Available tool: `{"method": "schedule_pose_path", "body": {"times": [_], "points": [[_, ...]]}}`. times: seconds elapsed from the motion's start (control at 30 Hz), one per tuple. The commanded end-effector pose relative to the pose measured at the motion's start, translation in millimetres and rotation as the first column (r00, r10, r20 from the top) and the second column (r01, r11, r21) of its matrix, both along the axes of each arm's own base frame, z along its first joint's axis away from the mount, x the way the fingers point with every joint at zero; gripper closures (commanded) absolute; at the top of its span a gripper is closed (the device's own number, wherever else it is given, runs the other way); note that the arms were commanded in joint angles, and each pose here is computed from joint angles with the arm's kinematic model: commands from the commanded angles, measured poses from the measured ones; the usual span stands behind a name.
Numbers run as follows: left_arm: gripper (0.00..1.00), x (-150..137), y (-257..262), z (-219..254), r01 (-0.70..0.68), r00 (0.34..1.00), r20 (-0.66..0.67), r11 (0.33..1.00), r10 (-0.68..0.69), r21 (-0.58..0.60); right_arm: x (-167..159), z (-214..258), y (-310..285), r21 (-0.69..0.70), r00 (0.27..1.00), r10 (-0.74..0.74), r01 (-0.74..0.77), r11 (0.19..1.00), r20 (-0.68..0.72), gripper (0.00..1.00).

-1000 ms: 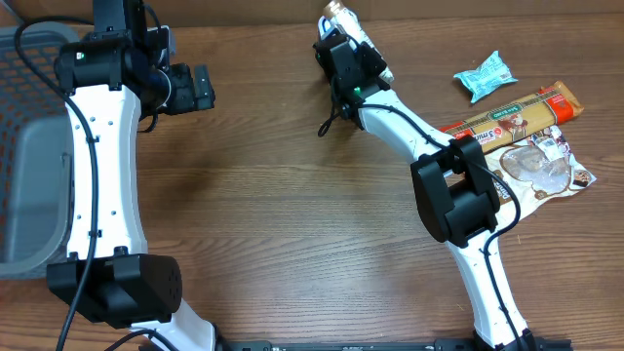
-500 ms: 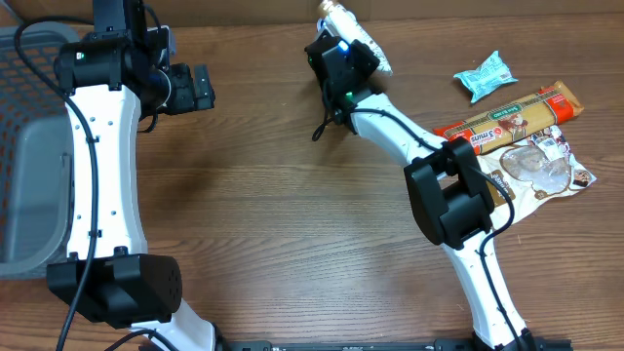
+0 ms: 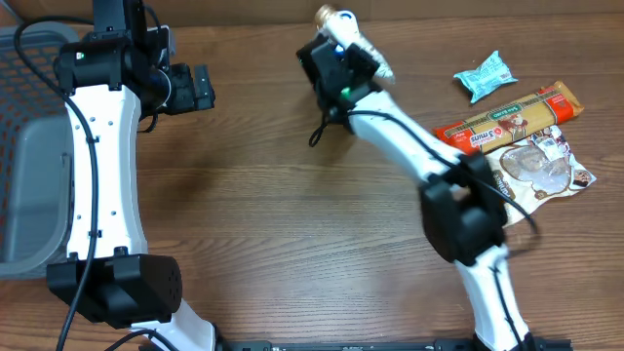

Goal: Scan the item barcode
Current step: 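Hold the white tube's barcode in front of the white scanner, then carry the tube right and release it onto the item pile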

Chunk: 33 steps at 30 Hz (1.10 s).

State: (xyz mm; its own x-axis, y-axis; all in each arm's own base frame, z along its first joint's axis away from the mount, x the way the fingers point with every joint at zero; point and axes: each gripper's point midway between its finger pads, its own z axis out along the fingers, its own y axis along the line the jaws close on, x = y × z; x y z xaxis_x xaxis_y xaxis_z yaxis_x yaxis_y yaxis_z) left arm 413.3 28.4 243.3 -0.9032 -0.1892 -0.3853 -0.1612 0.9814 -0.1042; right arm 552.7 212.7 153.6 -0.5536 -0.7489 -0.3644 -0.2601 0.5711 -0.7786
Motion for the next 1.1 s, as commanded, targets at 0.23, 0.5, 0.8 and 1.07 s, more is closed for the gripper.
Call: {"method": "schedule_pose_path", "body": {"times": [0.23, 0.5, 0.8, 1.07], "points": [[0.01, 1.2, -2.9, 5.4, 0.021, 1.0, 0.016, 1.0, -0.021, 0.008, -163.3, 226.3, -97.2, 0.829, 0.905, -0.424, 0.259, 0.495, -0.029, 0.96], [0.0, 1.2, -2.9, 5.4, 0.021, 1.0, 0.016, 1.0, -0.022, 0.008, -249.5, 173.8, -243.9, 0.784, 0.285, -0.881, 0.604, -0.141, -0.378, 0.96], [0.0, 1.3, -2.9, 5.4, 0.021, 1.0, 0.017, 1.0, -0.021, 0.008, -227.6, 45.1, -287.7, 0.709, 0.087, -0.903, 0.652, -0.268, -0.422, 0.96], [0.01, 1.3, -2.9, 5.4, 0.021, 1.0, 0.017, 1.0, -0.021, 0.008, -213.4, -51.4, -281.7, 0.73, 0.15, -0.876, 0.625, -0.275, -0.459, 0.96]]}}
